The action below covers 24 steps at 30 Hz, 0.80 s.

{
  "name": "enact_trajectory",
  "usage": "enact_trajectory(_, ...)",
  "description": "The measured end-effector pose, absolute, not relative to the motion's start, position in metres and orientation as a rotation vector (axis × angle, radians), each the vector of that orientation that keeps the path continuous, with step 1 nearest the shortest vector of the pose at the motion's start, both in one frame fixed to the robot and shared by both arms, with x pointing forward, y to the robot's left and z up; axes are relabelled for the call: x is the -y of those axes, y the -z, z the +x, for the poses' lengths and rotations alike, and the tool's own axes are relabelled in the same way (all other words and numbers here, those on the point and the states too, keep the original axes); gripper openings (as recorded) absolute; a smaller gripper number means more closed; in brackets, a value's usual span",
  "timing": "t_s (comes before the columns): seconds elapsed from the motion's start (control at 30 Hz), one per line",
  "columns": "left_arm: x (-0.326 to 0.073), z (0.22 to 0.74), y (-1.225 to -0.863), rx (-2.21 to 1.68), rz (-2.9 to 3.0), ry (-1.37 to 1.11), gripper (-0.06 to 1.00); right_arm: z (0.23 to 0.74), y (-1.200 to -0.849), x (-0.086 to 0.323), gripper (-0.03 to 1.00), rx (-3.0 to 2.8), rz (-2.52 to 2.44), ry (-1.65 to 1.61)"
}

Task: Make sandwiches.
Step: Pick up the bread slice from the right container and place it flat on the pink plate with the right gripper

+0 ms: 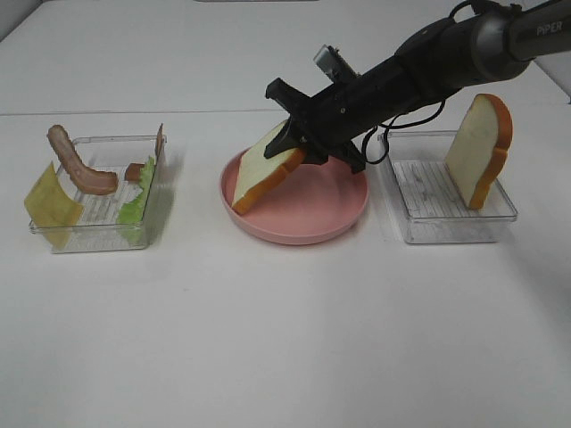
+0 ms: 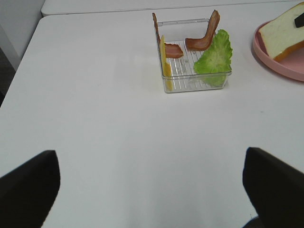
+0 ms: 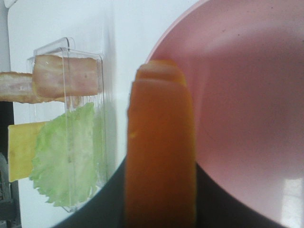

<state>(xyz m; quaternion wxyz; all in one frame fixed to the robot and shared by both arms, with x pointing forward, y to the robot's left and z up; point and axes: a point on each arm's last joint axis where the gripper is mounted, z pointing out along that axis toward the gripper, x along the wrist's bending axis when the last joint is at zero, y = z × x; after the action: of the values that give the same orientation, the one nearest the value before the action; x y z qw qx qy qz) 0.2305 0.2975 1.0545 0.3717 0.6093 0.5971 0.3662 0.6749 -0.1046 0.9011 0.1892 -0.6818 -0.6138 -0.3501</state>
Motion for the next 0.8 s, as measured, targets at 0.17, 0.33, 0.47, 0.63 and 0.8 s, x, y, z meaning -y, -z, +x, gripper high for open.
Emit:
enact_trajectory(0.17,-0.2975,0.2305,-1.0545,-1.531,1.562,-0.939,0.99,0.6746,-0.8945,0.1069,0.21,1.784,-1.926,0.935)
enact_trajectory(0.33,-0.2975,0.2305,-1.0545,-1.531,1.562,-0.939,0.99,0.6745,-0.894,0.1075,0.21,1.778,-1.941,0.919)
enact_trajectory(0.47,-0.2975,0.2305,-1.0545,-1.531,1.562,-0.939,0.99,0.6741,-0.8941,0.1078,0.22,1.775,-1.946,0.909)
enact_trajectory(0.63,-0.2975,0.2305,-1.0545,-1.531,1.562,-0.939,0.99,0.6724,-0.8926,0.109,0.51,1.819,-1.932,0.881)
enact_trajectory(0.8,-0.2975,0.2305,-1.0545,-1.531,1.562,-0.939,0.99,0.6709,-0.9006,0.1124,0.72,1.871,-1.945,0.855)
